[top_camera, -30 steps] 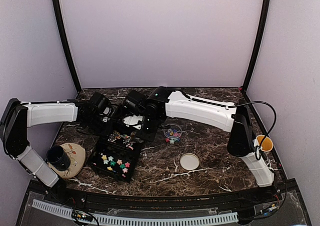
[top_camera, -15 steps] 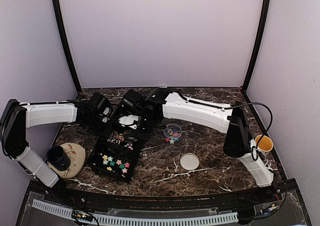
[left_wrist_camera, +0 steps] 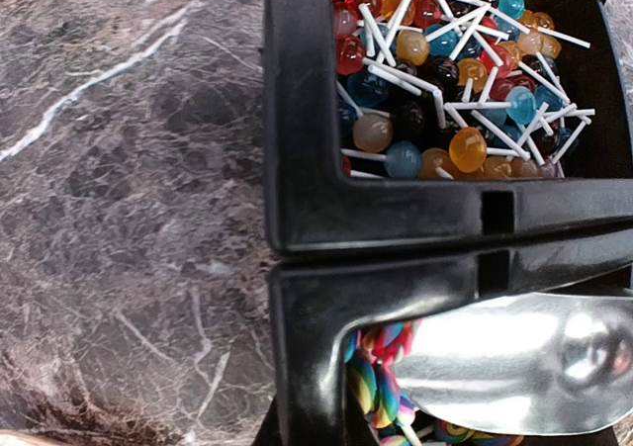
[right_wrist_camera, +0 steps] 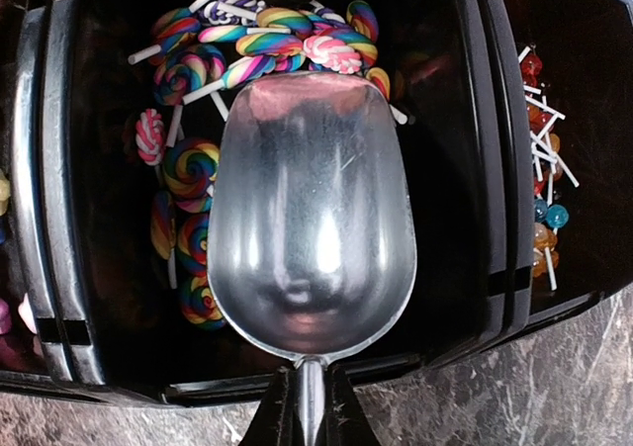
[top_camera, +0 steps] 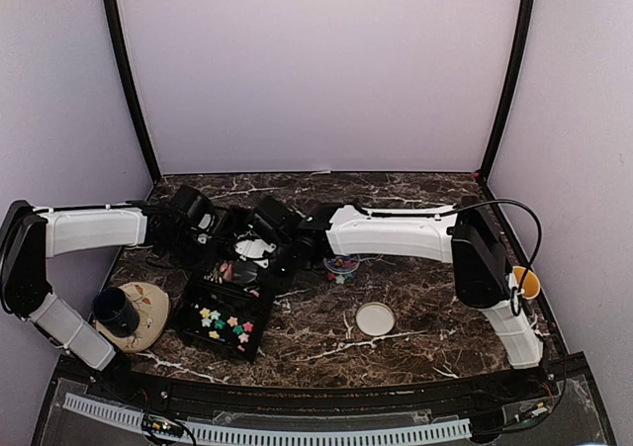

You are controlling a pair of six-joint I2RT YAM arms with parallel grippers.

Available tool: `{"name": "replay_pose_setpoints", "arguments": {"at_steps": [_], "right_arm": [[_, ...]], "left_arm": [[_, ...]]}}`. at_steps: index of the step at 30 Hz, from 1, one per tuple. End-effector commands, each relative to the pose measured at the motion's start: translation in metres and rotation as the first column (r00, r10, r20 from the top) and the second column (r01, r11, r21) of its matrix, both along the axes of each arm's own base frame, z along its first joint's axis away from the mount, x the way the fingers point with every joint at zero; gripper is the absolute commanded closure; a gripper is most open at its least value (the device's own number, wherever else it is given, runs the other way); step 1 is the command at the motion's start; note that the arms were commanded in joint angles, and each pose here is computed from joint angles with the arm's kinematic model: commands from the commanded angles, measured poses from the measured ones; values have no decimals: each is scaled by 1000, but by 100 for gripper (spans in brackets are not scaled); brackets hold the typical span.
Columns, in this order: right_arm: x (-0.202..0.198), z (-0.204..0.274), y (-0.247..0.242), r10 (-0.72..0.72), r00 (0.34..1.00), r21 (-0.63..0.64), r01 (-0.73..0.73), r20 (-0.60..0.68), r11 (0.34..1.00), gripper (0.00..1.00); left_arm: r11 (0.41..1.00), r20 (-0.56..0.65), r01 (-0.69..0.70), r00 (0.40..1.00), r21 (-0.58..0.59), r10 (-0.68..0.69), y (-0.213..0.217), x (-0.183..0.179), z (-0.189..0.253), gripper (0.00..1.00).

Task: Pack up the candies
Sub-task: Scoop the fake candies from the plate.

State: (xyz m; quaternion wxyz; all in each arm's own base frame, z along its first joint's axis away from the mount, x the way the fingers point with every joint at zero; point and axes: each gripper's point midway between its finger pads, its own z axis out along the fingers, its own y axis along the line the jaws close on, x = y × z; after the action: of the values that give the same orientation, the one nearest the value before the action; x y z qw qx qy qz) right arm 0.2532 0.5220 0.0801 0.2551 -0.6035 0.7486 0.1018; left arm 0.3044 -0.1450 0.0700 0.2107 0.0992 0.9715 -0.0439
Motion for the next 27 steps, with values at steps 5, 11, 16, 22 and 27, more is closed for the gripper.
{"name": "replay_pose_setpoints", "arguments": {"at_steps": [5, 11, 16, 22, 27], "right_arm": [[31, -50, 2, -265, 963, 148, 257, 41, 955, 100], [33, -26, -6, -296, 950, 327, 250, 99, 911, 100], [33, -17, -16, -266, 944, 334, 191, 196, 923, 100], [37, -15, -26, -243, 926, 302, 152, 289, 941, 100], [55, -24, -29, -335, 897, 206, 283, 289, 937, 100]], "left_arm": [[957, 246, 170, 963, -237, -110, -59, 21, 75, 100], [971, 199, 129, 976, -200, -89, -52, 22, 64, 100], [968, 210, 125, 974, -218, -79, -50, 23, 67, 100], [964, 211, 127, 974, -233, -78, -50, 23, 68, 100], [972, 217, 111, 974, -208, -65, -45, 25, 68, 100]]}}
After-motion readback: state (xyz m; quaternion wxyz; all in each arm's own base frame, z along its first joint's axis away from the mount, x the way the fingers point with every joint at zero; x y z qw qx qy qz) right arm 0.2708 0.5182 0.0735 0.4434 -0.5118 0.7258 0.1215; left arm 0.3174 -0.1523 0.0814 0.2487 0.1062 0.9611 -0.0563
